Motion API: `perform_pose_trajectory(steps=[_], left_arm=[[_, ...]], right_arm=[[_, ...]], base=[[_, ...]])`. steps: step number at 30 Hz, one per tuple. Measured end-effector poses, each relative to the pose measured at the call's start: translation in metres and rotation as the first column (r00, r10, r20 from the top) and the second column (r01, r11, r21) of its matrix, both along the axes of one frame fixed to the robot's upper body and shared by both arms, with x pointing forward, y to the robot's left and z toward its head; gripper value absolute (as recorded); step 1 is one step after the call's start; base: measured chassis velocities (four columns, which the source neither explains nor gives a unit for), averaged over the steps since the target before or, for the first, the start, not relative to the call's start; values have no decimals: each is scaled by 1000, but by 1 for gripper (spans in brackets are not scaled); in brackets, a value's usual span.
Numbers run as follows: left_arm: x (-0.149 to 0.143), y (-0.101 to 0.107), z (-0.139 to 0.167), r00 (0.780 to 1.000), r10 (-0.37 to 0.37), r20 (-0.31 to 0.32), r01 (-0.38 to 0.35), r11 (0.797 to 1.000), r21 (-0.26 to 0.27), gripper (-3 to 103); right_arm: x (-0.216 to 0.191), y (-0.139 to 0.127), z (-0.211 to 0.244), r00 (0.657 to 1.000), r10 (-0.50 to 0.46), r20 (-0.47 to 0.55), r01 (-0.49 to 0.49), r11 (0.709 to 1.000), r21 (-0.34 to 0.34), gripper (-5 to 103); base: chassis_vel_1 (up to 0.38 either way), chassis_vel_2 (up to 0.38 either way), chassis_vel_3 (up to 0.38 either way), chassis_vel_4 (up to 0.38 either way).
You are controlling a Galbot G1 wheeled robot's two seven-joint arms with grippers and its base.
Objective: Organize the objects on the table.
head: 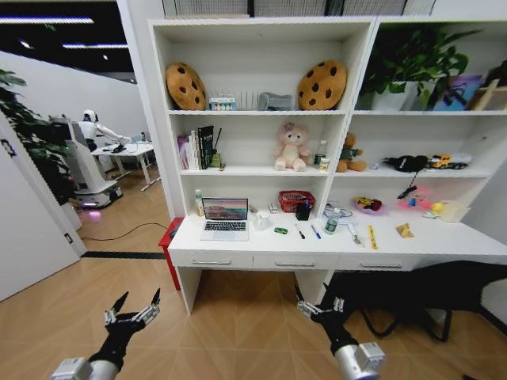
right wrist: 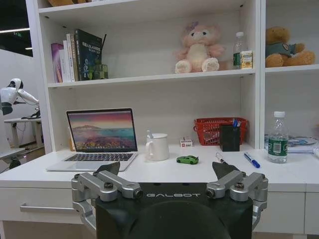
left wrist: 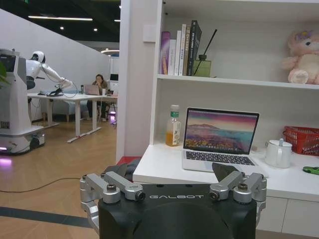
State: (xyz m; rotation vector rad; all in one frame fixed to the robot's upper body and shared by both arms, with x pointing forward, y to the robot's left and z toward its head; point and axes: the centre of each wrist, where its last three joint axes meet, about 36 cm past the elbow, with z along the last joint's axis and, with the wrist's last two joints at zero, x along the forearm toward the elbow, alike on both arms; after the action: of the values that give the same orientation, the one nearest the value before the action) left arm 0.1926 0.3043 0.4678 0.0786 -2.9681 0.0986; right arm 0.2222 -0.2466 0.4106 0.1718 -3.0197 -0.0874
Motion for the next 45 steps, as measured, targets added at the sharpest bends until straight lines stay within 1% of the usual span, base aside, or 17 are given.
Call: perform_pose_trajectory(steps=[7,13,20,29,32,33,34,35,36,38,42,44,45], left_arm=[[0,0,-1,1000,-1,-1,1,1000,6,97],[1,1,-2,1000,-1,-3,1,1000,8,97],[0,1,-4,1000,5,-6,-5,1000,3,97],[0,1,-5,1000,5,-8,-5,1000,3,97],[0,1,-5,1000,5,-8,-4,1000,3,97],[0,2,-5,1000,3,-9,-3,1000,5,97],[0,2,-5,1000,3,-9,-3,1000,5,97],[0,2,-6,1000,2,-12,-2,1000,7,97],[1,2,-7,1000,1,-14,-1,1000,8,97],[1,2,-7,1000,0,-16,0,1000,9,97],[2,3,-8,1000,-18,-22,19,1000,23,97],[5,9,-8,998,-57,-35,59,996,64,97],[5,9,-8,998,-57,-35,59,996,64,97]], right_arm=[[1,-1,-5,1000,-5,14,5,1000,8,100],[1,0,-5,1000,-7,18,6,1000,12,100],[1,0,-5,1000,-4,26,4,1000,11,100],[0,1,-5,999,-5,41,4,1000,18,100],[0,2,-3,998,-8,55,6,999,37,100],[0,3,-2,997,-10,74,5,998,64,100],[0,3,-2,997,-10,74,5,998,64,100],[0,4,0,995,-11,95,2,996,93,100],[1,3,3,994,-6,110,-5,994,105,100],[1,3,4,993,-3,119,-9,994,105,100],[2,-1,8,991,5,131,-17,995,94,100],[4,-6,13,990,4,138,-17,995,93,100],[4,-6,13,990,4,138,-17,995,93,100]], base=[[-7,8,8,-6],[-111,111,119,-132],[-212,206,204,-216],[-283,301,287,-294],[-387,359,377,-342],[-360,362,360,-360],[-360,362,360,-360],[-297,357,360,-321],[-306,319,319,-259],[-306,265,265,-259],[-117,182,4,-81],[-31,103,26,27],[-31,103,48,58]])
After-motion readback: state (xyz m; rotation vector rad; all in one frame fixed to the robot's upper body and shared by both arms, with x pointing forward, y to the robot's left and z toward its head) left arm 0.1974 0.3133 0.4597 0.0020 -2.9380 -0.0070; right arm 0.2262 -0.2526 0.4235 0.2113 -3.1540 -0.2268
